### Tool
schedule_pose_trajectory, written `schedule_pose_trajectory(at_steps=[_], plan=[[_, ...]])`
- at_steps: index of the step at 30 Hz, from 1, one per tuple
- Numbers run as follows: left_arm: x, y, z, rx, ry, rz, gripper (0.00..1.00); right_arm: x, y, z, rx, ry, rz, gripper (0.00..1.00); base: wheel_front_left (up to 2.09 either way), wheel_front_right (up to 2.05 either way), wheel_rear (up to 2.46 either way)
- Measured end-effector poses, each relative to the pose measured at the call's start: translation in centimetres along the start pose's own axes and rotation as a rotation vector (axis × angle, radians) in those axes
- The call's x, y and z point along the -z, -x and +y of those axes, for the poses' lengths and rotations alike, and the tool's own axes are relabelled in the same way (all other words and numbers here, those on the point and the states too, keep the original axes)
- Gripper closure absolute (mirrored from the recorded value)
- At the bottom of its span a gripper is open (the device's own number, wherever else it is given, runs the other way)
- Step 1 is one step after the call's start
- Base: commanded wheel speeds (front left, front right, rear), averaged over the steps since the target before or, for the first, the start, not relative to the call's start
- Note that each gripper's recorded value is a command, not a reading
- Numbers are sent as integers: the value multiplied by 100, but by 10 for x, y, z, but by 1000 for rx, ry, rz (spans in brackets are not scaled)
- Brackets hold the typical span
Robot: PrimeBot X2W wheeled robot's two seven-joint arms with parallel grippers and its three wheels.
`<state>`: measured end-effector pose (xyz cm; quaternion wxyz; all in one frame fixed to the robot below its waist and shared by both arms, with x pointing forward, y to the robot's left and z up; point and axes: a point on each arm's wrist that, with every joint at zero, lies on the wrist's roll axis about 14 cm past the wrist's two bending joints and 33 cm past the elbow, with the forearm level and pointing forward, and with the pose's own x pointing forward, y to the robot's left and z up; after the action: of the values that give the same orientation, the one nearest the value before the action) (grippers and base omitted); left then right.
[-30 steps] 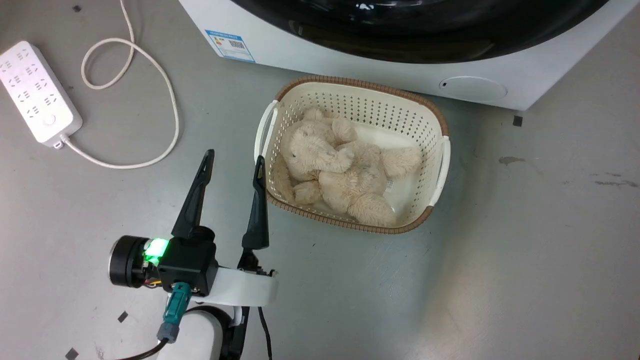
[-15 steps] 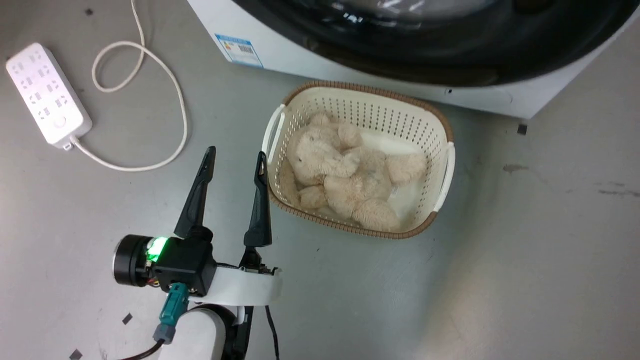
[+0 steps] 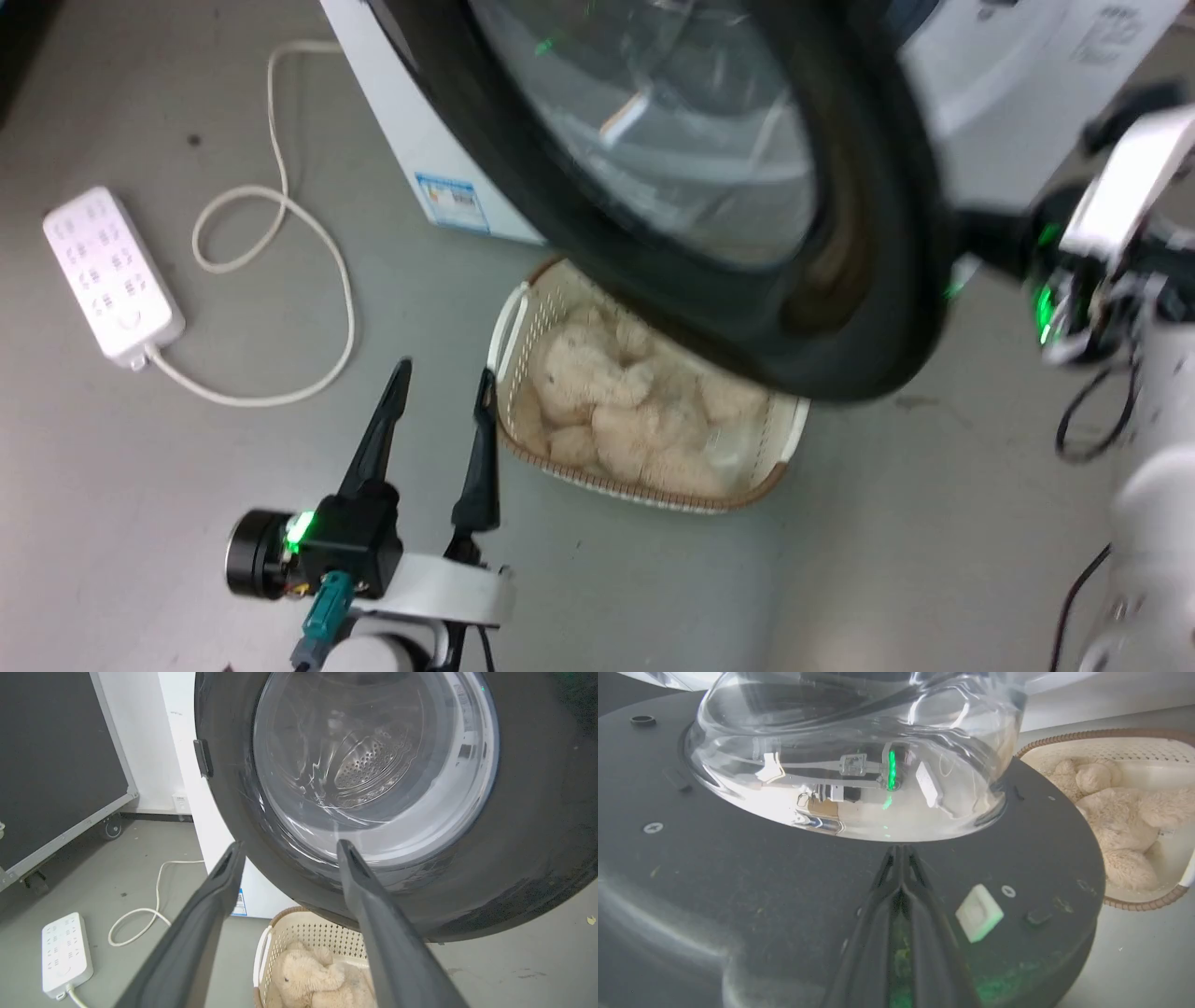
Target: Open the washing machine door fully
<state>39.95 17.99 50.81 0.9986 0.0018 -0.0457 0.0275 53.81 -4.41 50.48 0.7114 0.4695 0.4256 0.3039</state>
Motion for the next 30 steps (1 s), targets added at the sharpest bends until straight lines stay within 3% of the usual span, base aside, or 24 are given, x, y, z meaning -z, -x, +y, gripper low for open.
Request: schedule_pose_trajectory(at_steps=[7, 18, 24, 30], plan=[[-5, 24, 3, 6, 30, 4, 0, 69, 8, 14, -76, -1, 148, 100, 0, 0, 0], [-8, 51, 15, -18, 37, 7, 0, 203, -26, 52, -221, 36, 401, 100, 0, 0, 0], [-3, 54, 22, -39, 34, 25, 0, 219, -40, 58, -237, 28, 408, 100, 0, 0, 0], [-4, 52, 27, -49, 28, 19, 0, 197, -38, 51, -206, 22, 302, 100, 0, 0, 0]])
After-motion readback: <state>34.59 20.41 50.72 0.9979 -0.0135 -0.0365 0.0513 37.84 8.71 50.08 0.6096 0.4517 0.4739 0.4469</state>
